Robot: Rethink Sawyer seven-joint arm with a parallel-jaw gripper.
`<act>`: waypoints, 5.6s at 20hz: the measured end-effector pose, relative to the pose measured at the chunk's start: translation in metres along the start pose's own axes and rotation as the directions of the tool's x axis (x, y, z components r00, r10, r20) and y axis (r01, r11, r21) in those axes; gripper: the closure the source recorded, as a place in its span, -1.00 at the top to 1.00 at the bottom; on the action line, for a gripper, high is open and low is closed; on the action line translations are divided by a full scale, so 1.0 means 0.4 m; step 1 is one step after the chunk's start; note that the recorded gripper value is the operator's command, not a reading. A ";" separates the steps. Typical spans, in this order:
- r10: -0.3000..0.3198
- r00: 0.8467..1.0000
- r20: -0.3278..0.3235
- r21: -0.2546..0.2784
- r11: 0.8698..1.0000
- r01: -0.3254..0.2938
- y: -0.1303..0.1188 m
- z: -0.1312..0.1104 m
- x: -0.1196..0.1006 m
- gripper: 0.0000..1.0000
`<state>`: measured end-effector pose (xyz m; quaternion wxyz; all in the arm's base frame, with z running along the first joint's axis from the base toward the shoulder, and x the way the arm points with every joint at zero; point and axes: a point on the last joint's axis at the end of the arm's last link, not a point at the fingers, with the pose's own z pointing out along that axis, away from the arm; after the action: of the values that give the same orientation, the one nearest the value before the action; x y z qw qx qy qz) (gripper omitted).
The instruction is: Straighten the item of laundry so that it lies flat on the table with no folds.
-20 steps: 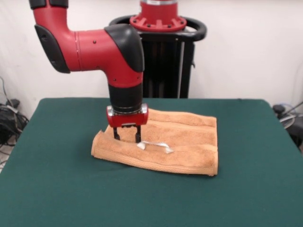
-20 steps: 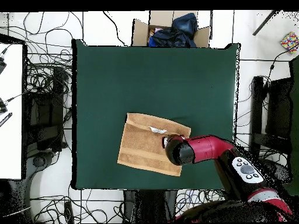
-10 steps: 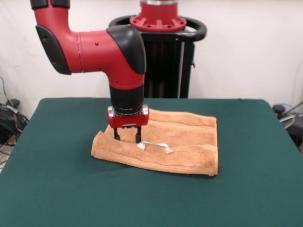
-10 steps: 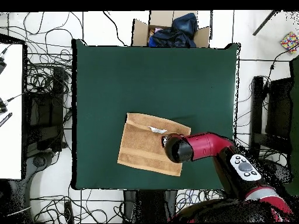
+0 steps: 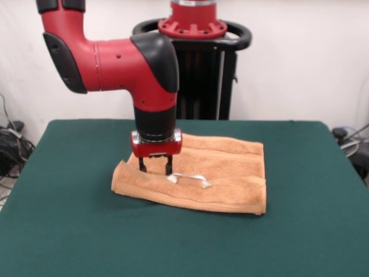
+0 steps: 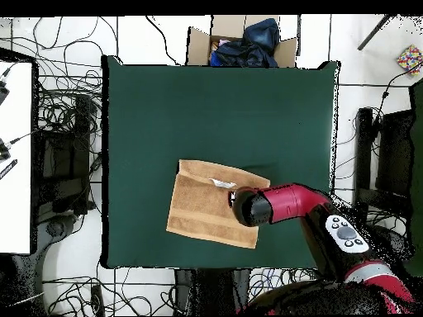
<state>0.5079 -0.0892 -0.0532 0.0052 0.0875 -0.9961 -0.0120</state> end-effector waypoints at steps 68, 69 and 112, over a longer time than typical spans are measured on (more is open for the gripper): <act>-0.026 0.968 0.248 0.000 1.000 0.027 0.051 0.007 -0.353 1.00; -0.029 0.969 0.247 0.004 1.000 0.029 0.053 0.007 -0.353 1.00; 0.171 0.915 0.366 -0.214 0.972 -0.096 0.374 0.004 -0.412 1.00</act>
<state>0.6442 0.0868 -0.0525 -0.1796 0.0142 -0.9758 -0.1242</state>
